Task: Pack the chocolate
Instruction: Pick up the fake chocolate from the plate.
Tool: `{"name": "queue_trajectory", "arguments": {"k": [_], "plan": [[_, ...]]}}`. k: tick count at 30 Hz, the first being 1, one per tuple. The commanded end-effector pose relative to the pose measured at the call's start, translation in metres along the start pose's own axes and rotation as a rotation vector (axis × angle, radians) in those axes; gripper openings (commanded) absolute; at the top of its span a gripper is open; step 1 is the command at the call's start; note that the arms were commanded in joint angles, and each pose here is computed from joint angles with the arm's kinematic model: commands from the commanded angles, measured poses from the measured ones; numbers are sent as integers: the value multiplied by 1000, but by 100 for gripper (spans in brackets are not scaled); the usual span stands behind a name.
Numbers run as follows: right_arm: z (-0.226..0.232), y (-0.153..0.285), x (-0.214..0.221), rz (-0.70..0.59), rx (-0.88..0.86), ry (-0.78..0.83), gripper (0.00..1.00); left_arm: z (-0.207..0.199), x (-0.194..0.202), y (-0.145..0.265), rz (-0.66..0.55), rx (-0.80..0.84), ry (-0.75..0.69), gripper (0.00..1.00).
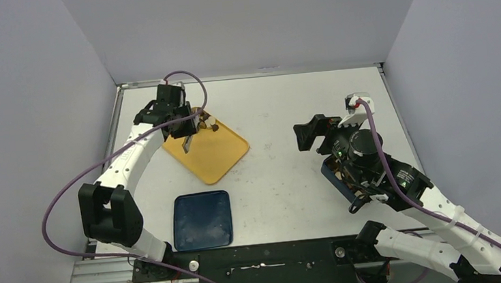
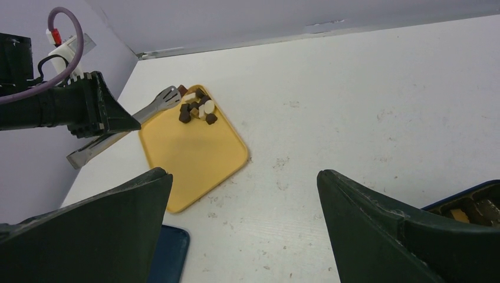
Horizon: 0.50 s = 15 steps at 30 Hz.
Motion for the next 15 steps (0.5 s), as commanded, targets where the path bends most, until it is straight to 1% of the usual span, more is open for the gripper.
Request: {"name": "queue_trajectory", "arguments": {"k": [1, 3, 6, 10, 15], "plan": [[1, 10, -19, -67, 0, -36, 100, -22, -17, 27, -75, 62, -32, 17], [0, 11, -21, -72, 1, -39, 100, -29, -19, 33, -84, 78, -39, 17], [-1, 13, -25, -81, 9, -37, 100, -47, -23, 44, -116, 147, -56, 17], [0, 18, -32, -94, 7, -40, 100, -94, -18, 60, -154, 290, -96, 17], [-2, 28, -46, -130, 22, -48, 100, -155, -1, 72, -173, 426, -159, 17]]}}
Point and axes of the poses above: each gripper's point midway between its finger pads, its own y axis back along the fingers, its own z axis along the line the jaws close on, x = y × z, the point moved 4 cm from there along y, back along the fingers, and after that the axes turned 9 degrees about -y, right-handed, at the moved point
